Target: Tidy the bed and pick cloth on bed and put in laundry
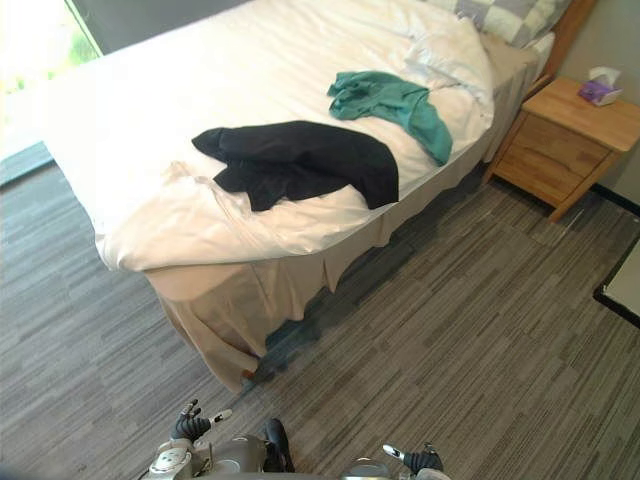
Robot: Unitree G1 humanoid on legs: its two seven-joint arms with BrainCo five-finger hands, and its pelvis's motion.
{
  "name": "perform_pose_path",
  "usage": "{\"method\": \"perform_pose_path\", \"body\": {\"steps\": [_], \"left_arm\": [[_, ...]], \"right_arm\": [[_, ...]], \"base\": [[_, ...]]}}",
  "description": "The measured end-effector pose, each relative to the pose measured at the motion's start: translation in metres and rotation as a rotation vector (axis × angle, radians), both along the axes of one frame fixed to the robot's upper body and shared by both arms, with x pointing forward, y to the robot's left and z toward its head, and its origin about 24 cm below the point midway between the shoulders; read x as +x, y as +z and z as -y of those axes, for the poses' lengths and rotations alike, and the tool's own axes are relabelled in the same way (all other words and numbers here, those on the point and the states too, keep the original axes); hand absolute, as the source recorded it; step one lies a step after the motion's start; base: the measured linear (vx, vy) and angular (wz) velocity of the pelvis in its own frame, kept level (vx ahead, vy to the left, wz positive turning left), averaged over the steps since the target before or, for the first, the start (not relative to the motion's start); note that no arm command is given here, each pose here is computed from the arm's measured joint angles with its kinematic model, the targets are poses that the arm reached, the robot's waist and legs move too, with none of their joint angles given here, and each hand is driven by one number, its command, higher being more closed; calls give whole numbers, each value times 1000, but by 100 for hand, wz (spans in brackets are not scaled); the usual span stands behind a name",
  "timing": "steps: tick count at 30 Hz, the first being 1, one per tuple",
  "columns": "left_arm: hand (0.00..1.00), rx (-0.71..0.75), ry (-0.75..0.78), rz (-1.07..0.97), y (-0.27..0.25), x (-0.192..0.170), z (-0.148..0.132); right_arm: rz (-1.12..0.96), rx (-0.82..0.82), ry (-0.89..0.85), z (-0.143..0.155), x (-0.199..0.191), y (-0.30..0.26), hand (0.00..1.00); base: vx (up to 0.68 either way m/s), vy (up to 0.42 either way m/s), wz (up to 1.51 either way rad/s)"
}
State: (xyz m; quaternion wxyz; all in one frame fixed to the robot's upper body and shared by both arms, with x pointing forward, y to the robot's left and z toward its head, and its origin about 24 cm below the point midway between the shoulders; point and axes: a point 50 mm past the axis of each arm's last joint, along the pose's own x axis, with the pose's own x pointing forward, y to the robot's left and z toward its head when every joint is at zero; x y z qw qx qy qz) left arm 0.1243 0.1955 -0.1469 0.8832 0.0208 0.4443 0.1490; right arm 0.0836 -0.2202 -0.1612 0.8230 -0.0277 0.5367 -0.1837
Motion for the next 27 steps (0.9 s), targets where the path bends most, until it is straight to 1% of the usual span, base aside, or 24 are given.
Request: {"method": "perform_pose_path", "body": {"steps": [5, 8, 11, 14, 17, 19, 20, 25, 27], "left_arm": [[0, -19, -2, -54, -6, -12, 4], [0, 11, -29, -64, -6, -12, -5], [0, 18, -23, -59, -5, -11, -8], [0, 19, 8, -59, -5, -13, -12], [0, 32, 33, -61, -4, -14, -20], [0, -5, 82, -56, -6, -18, -11], [0, -11, 96, -58, -6, -19, -10], [0, -8, 131, -34, -4, -16, -15], [0, -17, 158, -28, -4, -16, -18]], "right_arm": [[-28, 15, -18, -3, -11, -3, 0], [-34, 40, -39, -12, -20, -5, 0], [-27, 40, -26, -13, -16, -5, 0], [-27, 35, -20, -11, -16, -4, 0], [-35, 56, -12, -18, -16, -6, 0], [-38, 20, -2, -5, -16, -4, 0], [-37, 16, 2, -4, -16, -3, 0], [-36, 20, 119, -15, -9, -4, 0], [-29, 28, 130, -20, -8, -4, 0]], "base": [[66, 42, 30], [141, -58, 92], [198, -109, 73], [131, -189, 55], [103, -263, 46], [195, -249, 33], [157, -172, 36], [151, -111, 58], [125, -3, 31]]}}
